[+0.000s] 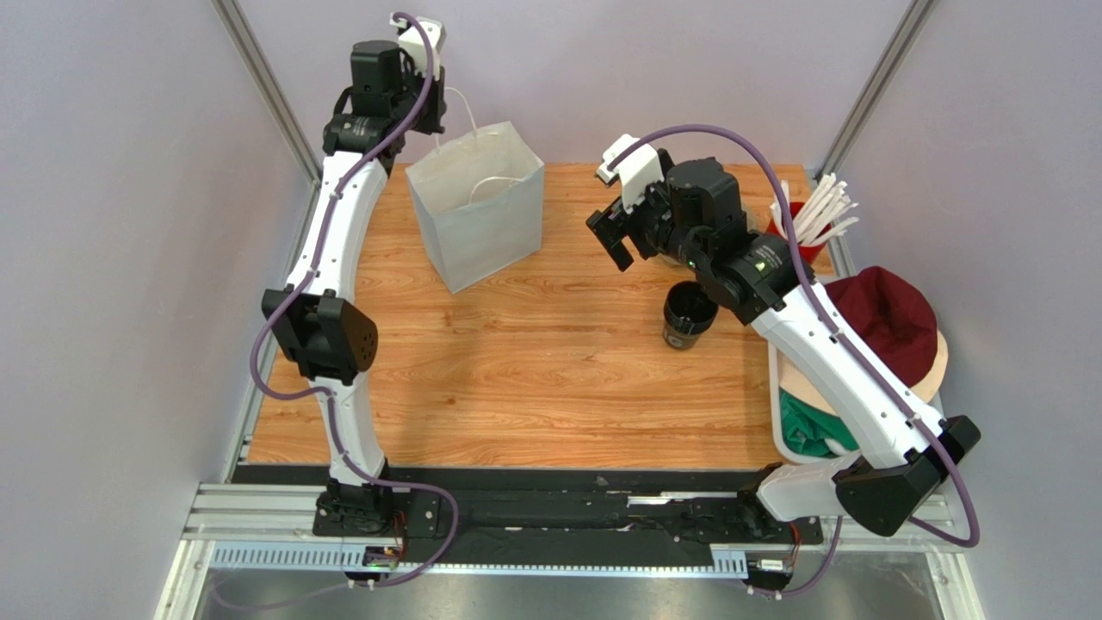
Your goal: Pack the takeout coffee
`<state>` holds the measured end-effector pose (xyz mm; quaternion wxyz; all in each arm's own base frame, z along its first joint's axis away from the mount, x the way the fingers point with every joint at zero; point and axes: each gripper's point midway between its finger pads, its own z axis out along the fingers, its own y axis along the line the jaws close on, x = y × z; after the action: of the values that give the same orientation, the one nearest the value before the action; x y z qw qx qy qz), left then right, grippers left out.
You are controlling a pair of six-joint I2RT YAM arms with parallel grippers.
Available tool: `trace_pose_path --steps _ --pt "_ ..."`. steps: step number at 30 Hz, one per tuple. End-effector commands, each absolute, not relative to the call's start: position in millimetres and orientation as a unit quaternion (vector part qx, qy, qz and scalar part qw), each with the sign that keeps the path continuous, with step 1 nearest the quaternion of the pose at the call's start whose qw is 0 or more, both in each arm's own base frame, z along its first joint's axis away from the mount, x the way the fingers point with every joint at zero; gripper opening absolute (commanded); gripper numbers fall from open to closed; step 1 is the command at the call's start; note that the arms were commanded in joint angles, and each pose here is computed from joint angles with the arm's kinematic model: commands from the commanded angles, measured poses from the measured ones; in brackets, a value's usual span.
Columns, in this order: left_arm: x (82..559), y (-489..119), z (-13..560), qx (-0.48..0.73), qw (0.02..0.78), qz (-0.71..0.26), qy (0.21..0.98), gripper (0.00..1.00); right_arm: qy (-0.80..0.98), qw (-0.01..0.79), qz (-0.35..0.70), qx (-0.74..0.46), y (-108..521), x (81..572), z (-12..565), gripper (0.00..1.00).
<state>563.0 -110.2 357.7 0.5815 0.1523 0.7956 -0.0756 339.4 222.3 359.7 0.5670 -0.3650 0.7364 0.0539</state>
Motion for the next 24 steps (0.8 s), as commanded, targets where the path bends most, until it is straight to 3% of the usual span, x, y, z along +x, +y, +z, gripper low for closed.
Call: trace_pose_path --steps 1,7,9,12,13,20,21,24 --pt "583 -97 366 0.151 0.603 -0.030 0.783 0.04 0.724 0.598 0.060 -0.338 214 340 380 0.85" --pt "590 -83 376 0.137 0.621 0.001 0.772 0.09 0.728 0.595 0.062 -0.333 210 342 376 0.85" --pt "586 -80 388 0.130 0.631 0.001 0.764 0.16 0.731 0.594 0.062 -0.331 209 344 373 0.85" --pt "579 -76 403 0.122 0.642 -0.005 0.757 0.36 0.736 0.590 0.058 -0.328 205 346 368 0.85" --pt "576 -77 408 0.123 0.646 -0.010 0.754 0.47 0.738 0.588 0.057 -0.326 203 347 366 0.85" --pt "533 -86 440 0.141 0.648 -0.046 0.747 0.73 0.767 0.561 0.036 -0.310 175 350 339 0.85" --pt "519 -89 451 0.151 0.651 -0.056 0.741 0.82 0.775 0.553 0.031 -0.306 166 350 334 0.85" --pt "478 -98 451 0.183 0.630 -0.085 0.750 0.92 0.794 0.522 0.017 -0.310 148 342 321 0.85"
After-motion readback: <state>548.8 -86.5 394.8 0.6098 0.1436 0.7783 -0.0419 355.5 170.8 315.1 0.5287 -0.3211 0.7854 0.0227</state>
